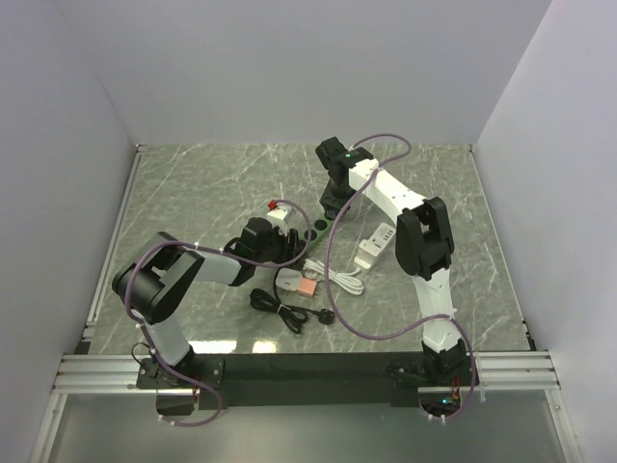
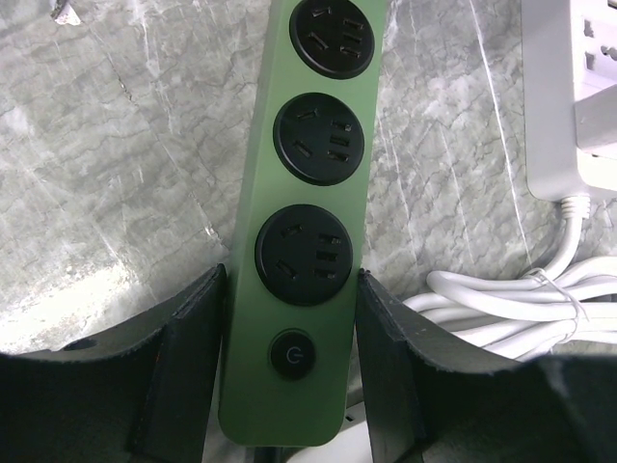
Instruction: Insert the plug
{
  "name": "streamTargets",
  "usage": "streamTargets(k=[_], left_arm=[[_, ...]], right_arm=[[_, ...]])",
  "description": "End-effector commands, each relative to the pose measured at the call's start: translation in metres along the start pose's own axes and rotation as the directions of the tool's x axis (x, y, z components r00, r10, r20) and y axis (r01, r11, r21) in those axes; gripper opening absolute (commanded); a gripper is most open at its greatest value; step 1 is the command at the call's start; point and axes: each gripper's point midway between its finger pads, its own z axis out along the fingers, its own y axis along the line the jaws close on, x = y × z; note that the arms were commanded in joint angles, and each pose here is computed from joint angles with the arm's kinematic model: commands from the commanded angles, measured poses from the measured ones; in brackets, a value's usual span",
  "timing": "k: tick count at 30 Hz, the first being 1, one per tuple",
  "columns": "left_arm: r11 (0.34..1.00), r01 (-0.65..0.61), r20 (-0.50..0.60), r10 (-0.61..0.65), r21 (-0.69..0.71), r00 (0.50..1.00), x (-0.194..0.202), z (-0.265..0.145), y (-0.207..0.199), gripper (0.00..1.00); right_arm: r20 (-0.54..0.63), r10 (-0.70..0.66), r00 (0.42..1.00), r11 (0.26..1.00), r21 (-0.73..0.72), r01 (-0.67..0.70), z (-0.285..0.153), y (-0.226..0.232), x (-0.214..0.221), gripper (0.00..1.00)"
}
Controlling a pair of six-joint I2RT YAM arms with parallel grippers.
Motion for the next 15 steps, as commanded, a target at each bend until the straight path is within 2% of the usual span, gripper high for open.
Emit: streamTargets(k=[1,15], left_arm=[[1.000,0.014,-0.133,-0.013,0.006,0.991,0.0390,-0.0044,0.0018,0.56],[1.000,0.014,-0.107,-0.011,0.027,0.994,0.0349,-0.0118,-0.0027,0.54]], right_arm=[[0.110,-0.134,0.985,0.941,0.324,0.092,0.0745,-0.0814,-0.0338,0.00],[0.093,-0.154,0.984,0.927,0.358,0.112,0.0750,-0.0865,-0.0265,0.00]])
